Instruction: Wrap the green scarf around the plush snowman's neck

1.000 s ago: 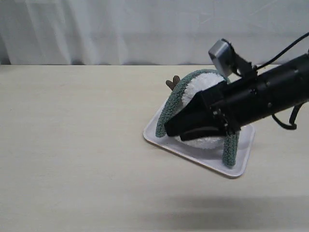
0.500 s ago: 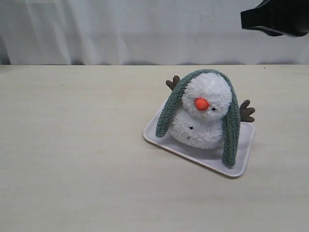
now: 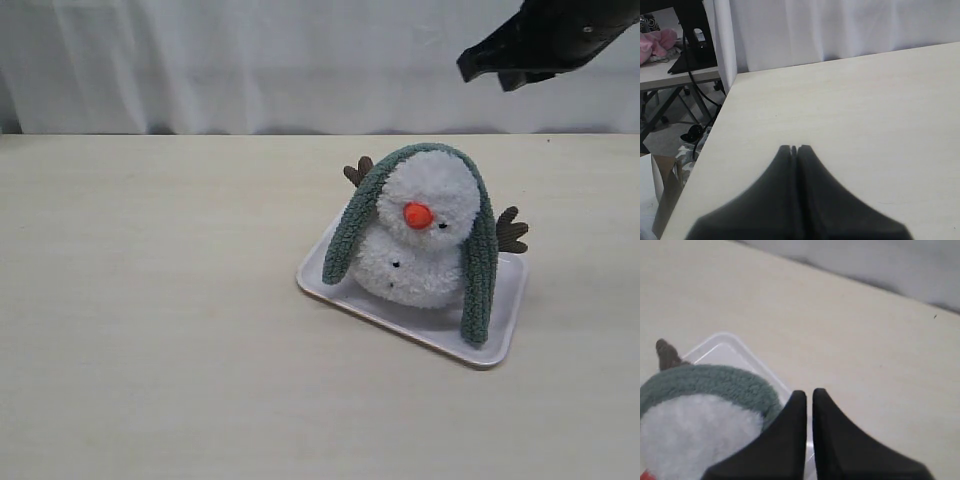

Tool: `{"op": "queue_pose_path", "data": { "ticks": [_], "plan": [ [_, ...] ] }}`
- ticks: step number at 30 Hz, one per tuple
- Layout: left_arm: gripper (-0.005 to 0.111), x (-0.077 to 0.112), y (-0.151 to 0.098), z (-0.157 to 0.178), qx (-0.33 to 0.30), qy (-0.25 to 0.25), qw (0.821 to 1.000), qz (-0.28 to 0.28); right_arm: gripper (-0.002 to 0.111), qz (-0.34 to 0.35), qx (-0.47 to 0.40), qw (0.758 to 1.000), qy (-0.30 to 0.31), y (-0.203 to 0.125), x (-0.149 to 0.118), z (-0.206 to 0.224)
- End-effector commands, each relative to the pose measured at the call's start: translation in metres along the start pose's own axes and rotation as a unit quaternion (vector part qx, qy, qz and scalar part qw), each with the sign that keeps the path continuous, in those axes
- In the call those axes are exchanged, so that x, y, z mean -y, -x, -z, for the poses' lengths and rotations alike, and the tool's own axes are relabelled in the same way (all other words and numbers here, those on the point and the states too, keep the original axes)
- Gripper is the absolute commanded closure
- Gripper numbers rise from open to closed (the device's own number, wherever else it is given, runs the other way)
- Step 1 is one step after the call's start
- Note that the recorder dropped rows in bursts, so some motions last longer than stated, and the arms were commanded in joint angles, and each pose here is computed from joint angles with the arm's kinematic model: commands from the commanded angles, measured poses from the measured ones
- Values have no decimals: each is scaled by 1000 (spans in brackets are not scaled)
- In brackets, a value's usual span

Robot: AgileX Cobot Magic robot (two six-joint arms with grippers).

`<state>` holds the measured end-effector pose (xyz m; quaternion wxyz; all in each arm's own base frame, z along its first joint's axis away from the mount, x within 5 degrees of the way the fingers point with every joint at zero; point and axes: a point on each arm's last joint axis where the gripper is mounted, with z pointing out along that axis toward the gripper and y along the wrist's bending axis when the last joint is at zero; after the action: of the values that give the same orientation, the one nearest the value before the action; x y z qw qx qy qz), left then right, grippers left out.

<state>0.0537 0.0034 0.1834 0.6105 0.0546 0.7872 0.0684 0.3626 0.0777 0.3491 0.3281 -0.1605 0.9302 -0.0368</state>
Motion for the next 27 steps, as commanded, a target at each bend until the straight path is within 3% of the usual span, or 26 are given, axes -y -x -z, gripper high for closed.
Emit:
{"op": "queue_pose_path", "data": {
  "ticks": [1, 3, 8, 27],
  "plan": [
    [107, 0, 1, 0, 7, 1, 1000, 1, 104, 18, -49, 995, 83, 15, -34, -15],
    [107, 0, 1, 0, 7, 1, 1000, 1, 104, 41, -46, 993, 102, 23, -63, -28],
    [107, 0, 1, 0, 7, 1, 1000, 1, 104, 59, -84, 990, 96, 18, -90, -61],
    [107, 0, 1, 0, 7, 0, 1000, 2, 104, 52, -193, 975, 97, -8, -105, -109]
  ]
}}
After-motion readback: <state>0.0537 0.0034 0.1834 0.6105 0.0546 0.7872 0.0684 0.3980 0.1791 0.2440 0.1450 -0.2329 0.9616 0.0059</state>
